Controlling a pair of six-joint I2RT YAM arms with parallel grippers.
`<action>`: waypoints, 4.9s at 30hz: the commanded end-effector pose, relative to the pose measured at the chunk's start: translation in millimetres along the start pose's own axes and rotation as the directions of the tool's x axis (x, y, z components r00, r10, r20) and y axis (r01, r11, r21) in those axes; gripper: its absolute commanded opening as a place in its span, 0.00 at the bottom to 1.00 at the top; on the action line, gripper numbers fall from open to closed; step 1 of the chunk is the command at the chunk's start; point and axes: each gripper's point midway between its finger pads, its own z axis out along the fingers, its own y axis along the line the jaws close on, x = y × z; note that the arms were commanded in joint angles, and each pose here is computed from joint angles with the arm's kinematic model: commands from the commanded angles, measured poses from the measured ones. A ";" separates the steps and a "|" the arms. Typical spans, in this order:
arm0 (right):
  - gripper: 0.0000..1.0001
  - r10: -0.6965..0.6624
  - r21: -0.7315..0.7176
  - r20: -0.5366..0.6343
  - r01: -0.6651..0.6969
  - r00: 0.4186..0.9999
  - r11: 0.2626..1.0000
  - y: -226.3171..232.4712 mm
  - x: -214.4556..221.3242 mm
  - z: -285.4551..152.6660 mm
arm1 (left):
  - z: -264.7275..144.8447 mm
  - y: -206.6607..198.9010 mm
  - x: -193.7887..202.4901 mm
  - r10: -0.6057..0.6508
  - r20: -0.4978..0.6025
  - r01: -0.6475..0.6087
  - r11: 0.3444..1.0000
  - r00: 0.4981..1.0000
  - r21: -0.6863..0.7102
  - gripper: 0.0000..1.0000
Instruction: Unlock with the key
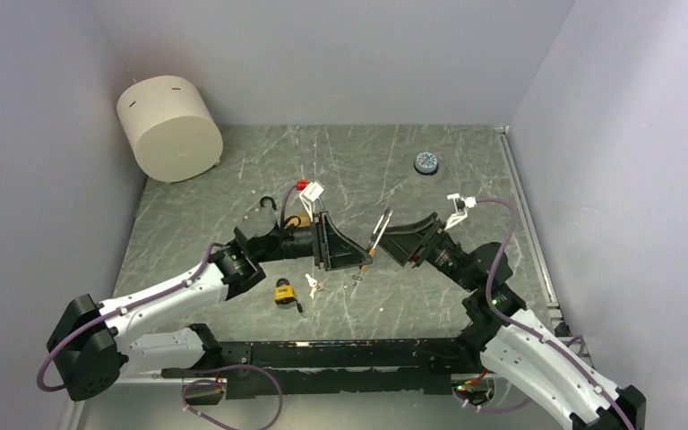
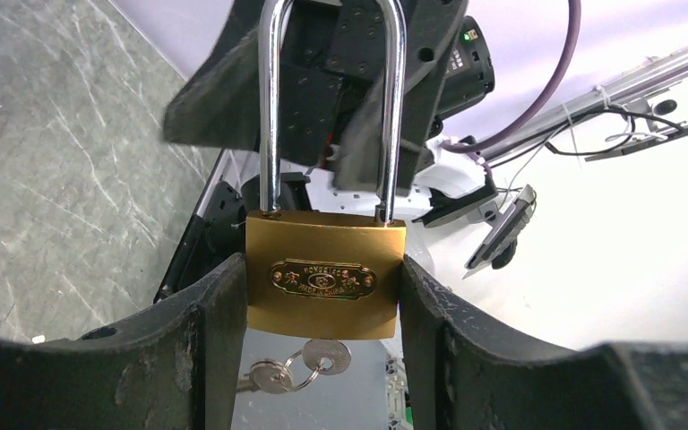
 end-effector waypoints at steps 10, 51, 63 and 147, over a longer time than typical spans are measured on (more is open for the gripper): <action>0.66 -0.083 -0.177 0.103 0.101 0.991 0.979 50.5 -27.0 -10.1 | -13.8 -60.2 -10.7 0.120 0.063 -0.132 0.959 0.991 0.251 0.03; 0.02 0.168 0.577 -0.199 -0.023 0.966 0.817 -169.4 21.5 35.9 | -67.0 227.0 -48.0 0.304 0.045 -0.079 0.385 0.952 -0.920 0.03; 0.26 0.255 0.722 -0.194 -0.038 0.947 0.691 -270.8 8.2 39.6 | -41.6 331.9 -67.0 0.175 -0.008 -0.042 0.190 0.985 -0.981 0.03; 0.00 0.000 0.384 -0.892 0.758 0.452 0.528 -187.0 248.5 62.0 | -258.1 148.8 -10.5 0.196 0.445 0.417 0.170 0.874 -0.893 0.94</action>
